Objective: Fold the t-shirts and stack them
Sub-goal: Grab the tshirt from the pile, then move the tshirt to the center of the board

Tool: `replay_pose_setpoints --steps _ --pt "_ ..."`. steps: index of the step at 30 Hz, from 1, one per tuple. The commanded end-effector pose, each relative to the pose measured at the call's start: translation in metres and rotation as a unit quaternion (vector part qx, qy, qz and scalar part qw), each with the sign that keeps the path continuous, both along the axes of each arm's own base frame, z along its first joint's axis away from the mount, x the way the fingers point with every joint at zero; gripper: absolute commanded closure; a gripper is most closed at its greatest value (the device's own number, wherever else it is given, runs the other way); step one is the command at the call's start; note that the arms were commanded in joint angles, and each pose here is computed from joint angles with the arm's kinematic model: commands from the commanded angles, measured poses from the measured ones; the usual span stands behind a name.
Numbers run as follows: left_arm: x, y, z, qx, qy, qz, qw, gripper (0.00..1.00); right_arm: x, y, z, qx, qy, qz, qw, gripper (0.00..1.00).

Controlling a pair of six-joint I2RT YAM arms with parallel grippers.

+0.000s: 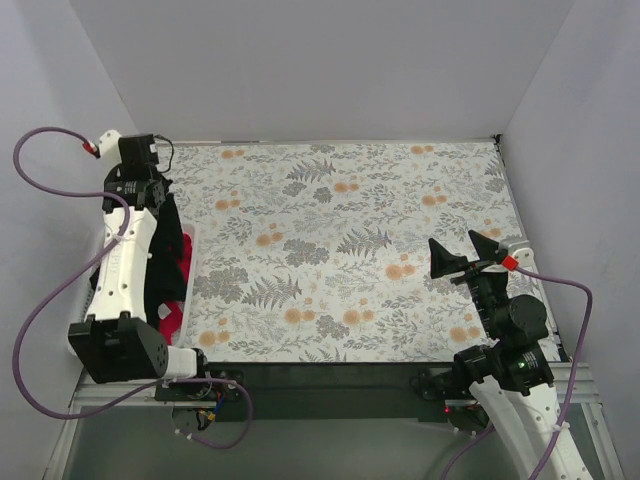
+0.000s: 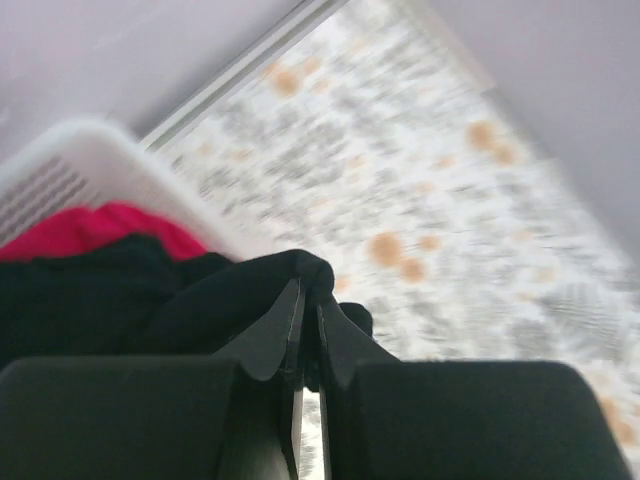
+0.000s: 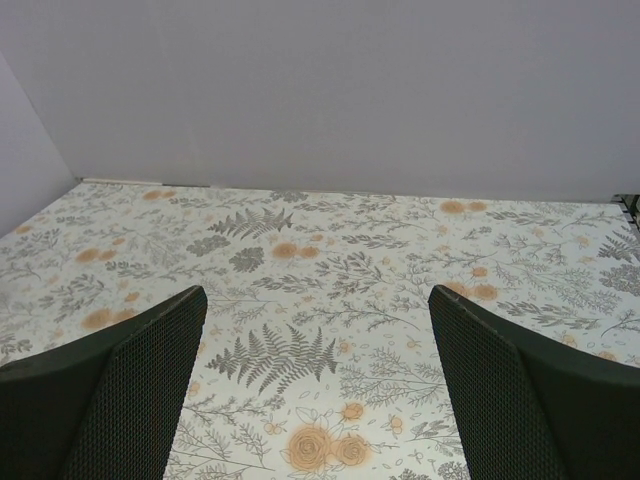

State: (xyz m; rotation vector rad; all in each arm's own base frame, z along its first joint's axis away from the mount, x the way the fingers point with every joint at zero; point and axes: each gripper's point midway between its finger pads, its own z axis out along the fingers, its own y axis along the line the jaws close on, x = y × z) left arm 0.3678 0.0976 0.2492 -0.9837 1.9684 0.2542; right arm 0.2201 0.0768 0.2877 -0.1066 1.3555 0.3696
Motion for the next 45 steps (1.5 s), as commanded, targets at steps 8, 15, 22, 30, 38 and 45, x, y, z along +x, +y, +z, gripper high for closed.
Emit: replay_pose_setpoints --steps 8,15,22,30,38,45 --pt "0.021 -0.184 0.194 -0.072 -0.225 -0.288 0.928 1.0 0.003 0.004 0.007 0.008 -0.004 0.005 1.0 0.02" --pt "0.005 -0.327 0.231 -0.156 -0.292 -0.45 0.829 1.0 0.005 0.008 0.009 -0.002 0.009 0.015 1.0 0.02" --pt "-0.006 -0.453 0.204 -0.196 -0.254 -0.58 0.749 1.0 0.005 0.003 0.016 -0.008 0.014 0.001 1.0 0.02" --pt "-0.037 -0.538 0.113 -0.22 -0.17 -0.647 0.71 1.0 0.005 -0.008 0.014 -0.013 0.04 -0.027 0.999 0.02" --pt "-0.096 -0.567 0.046 -0.208 -0.095 -0.689 0.688 0.38 0.003 -0.009 0.022 -0.02 0.03 -0.027 0.999 0.02" --pt "-0.064 -0.446 0.009 -0.136 -0.082 -0.561 0.812 0.19 0.021 0.024 -0.011 -0.042 0.117 0.042 0.991 0.02"
